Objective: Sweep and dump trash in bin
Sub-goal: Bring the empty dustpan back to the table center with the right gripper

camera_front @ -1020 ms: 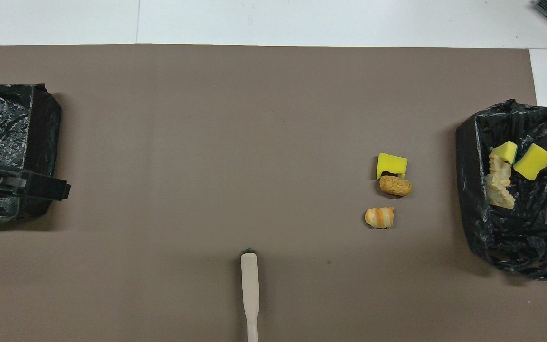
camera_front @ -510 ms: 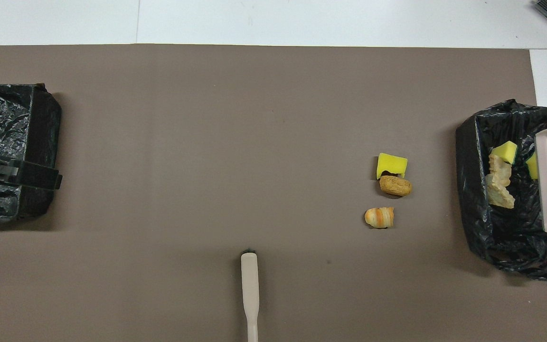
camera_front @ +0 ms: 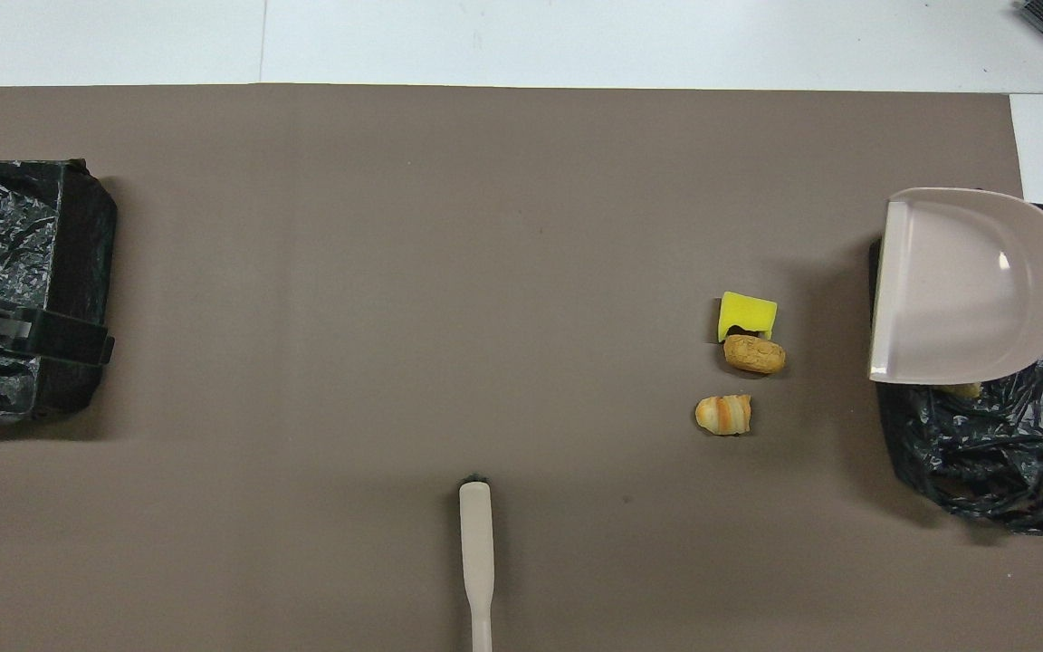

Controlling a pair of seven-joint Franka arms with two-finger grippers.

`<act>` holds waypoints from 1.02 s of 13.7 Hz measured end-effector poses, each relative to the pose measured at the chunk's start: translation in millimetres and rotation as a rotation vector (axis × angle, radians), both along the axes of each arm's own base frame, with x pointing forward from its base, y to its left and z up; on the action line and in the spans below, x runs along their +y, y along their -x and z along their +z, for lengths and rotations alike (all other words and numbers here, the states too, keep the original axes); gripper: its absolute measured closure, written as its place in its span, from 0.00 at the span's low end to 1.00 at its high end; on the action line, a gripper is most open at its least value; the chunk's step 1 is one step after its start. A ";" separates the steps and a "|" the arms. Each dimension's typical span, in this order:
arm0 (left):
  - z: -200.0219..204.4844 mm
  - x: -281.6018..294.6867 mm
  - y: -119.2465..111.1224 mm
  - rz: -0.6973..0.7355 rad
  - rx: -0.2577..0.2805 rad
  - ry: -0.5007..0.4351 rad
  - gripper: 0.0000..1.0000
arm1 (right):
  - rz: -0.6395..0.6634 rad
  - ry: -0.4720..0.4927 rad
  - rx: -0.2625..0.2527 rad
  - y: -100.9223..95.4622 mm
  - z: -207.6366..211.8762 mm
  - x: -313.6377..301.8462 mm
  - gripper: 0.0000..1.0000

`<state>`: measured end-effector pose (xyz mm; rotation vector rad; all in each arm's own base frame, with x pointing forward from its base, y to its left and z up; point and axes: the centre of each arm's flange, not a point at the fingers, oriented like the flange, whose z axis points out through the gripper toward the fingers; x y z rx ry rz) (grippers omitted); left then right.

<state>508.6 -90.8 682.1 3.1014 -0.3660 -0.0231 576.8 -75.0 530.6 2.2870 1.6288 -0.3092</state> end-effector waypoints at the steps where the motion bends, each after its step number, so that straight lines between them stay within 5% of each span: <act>1: 0.0 0.1 0.0 -0.010 0.000 0.000 0.00 | -0.059 -0.031 -0.012 -1.1 -11.9 20.5 0.68; 7: 0.2 18.3 -2.8 -0.004 -0.001 0.002 0.00 | -0.419 -0.153 -0.055 3.5 -71.2 171.3 0.68; 14: 0.2 19.3 -3.0 -0.002 -0.001 0.002 0.00 | -0.772 -0.168 -0.125 32.0 -116.1 327.7 0.68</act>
